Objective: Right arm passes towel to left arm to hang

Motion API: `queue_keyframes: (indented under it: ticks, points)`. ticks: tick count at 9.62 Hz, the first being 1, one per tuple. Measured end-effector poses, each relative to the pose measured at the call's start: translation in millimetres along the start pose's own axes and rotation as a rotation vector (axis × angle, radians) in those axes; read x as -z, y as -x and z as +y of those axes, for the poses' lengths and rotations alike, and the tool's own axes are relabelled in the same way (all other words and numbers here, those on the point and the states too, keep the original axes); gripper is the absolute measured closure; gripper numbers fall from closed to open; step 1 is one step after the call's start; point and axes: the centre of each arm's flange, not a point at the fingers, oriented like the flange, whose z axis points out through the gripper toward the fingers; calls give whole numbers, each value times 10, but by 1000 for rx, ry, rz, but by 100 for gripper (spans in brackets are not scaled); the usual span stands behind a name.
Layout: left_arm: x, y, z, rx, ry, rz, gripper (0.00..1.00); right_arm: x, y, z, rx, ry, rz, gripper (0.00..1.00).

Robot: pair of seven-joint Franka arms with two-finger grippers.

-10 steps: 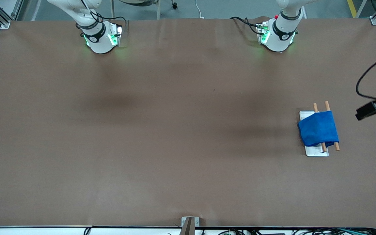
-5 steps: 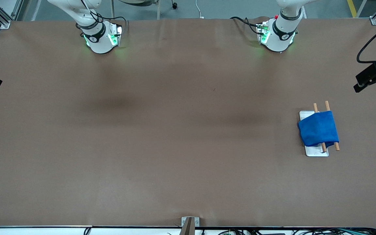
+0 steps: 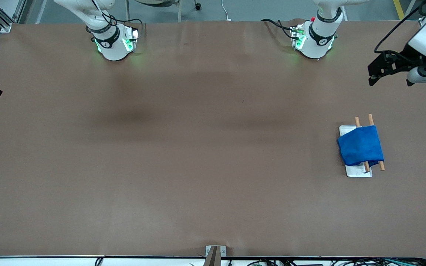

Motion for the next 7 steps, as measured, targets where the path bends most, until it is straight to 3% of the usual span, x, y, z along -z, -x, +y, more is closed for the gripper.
queue_keyframes:
  ticks: [2,7]
  points:
    - [-50,113,-57,14,28,-18,0,0,0,1,0,0,0,0]
    - [-5,126,-114,16,16,-4,0,0,0,3,0,0,0,0]
